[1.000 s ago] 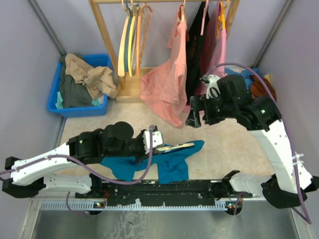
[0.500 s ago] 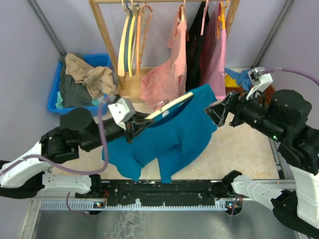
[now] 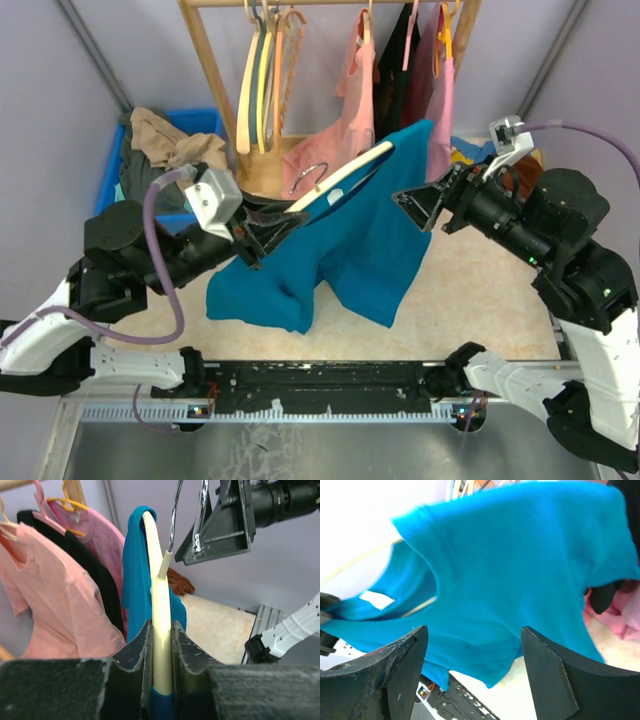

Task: Place the t-shirt on the hanger
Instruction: Place the hanger at the clothesline.

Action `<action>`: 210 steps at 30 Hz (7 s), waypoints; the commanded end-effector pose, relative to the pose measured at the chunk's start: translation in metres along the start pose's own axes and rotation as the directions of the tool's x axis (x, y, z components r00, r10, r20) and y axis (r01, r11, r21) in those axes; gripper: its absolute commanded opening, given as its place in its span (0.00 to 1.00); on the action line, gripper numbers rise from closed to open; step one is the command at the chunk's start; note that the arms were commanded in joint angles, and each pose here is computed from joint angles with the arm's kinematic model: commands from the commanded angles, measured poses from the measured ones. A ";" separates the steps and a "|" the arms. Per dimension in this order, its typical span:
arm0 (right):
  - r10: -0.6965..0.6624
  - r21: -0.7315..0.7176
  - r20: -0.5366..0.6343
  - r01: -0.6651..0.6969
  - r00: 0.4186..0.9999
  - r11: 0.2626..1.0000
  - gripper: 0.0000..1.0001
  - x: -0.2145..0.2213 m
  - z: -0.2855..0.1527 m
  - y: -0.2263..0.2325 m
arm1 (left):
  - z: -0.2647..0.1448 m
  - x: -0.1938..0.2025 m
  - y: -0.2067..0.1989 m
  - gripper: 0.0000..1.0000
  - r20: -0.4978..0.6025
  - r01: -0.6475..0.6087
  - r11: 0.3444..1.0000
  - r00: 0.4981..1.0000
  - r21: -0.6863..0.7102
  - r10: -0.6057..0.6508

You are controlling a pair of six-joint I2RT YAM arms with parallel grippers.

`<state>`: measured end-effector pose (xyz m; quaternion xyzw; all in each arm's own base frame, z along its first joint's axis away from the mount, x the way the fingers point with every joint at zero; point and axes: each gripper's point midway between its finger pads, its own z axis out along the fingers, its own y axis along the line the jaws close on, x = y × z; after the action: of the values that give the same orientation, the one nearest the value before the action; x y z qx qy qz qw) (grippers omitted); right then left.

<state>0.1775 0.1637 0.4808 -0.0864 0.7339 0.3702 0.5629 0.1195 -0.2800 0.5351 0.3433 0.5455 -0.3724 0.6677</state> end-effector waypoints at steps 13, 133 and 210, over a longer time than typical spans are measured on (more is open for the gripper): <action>0.059 -0.093 0.096 -0.051 0.994 0.994 0.59 -0.003 0.024 0.008 | 0.002 0.015 -0.001 0.00 -0.018 0.092 0.995 0.996 -0.030 -0.093; -0.446 -0.692 -0.073 0.277 0.892 0.667 0.04 0.093 -0.040 0.087 | -0.018 0.036 -0.033 0.05 -0.155 0.330 0.941 0.936 0.071 -0.316; -0.474 0.459 0.201 0.345 0.857 0.819 0.00 -0.099 -0.057 -0.051 | -0.053 0.033 0.060 0.46 0.004 0.145 0.934 0.988 -0.327 -0.152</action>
<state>0.2038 0.0863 0.5327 -0.1042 0.6840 0.0995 0.7151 0.1518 -0.2077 0.4949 0.1947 0.6301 -0.3123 0.6838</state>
